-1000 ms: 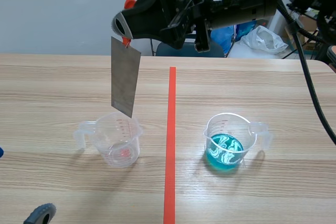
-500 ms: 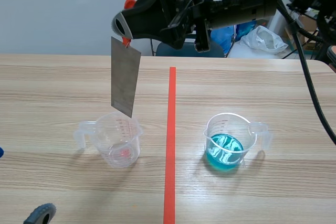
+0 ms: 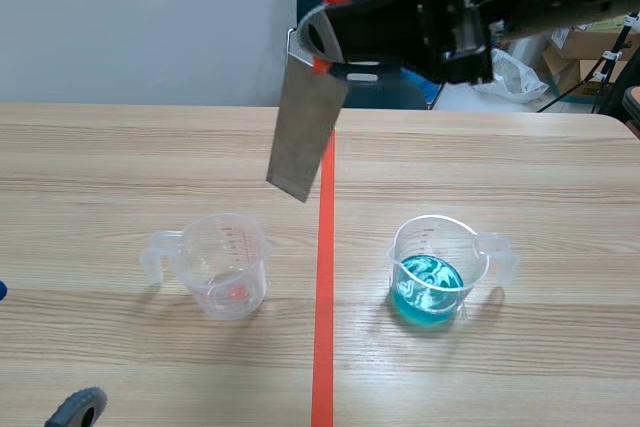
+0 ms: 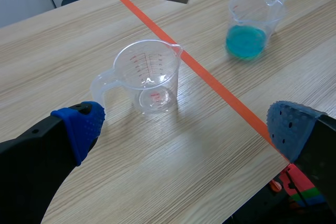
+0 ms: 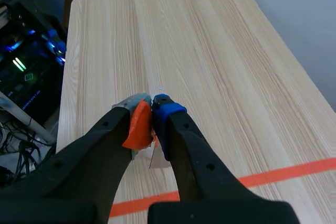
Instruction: Do the redox reaction experiment
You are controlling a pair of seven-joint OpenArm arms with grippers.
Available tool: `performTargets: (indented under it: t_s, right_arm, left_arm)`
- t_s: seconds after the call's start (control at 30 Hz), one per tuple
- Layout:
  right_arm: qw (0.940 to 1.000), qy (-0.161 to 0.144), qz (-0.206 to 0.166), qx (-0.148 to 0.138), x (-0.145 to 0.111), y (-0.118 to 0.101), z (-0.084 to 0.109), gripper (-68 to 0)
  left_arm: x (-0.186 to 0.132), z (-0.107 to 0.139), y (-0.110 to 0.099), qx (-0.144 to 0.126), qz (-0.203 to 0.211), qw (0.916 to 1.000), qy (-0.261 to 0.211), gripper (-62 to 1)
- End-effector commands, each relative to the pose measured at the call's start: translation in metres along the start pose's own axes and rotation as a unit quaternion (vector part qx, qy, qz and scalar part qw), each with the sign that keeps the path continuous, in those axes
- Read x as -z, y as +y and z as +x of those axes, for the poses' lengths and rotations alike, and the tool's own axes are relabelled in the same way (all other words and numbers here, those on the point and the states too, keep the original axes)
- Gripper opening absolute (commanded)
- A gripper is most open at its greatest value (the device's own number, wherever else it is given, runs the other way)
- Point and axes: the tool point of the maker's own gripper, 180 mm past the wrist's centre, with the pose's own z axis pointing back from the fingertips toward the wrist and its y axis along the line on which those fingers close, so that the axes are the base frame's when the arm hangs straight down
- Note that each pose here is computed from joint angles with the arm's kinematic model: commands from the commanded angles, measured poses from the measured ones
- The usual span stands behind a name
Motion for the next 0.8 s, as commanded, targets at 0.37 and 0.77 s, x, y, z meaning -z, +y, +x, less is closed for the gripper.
performTargets:
  t_s: [0.37, 0.77]
  right_arm:
    - [0.9990, 0.008, -0.005, -0.043, -0.057, -0.005, 0.009, -66.6]
    - [0.9965, 0.022, -0.060, -0.054, -0.099, -0.022, 0.015, -66.7]
  left_arm:
    - [0.002, 0.008, 0.000, -0.001, 0.002, 0.9999, -0.015, 1.4]
    - [0.002, 0.008, 0.000, -0.001, 0.002, 0.9999, -0.015, 1.4]
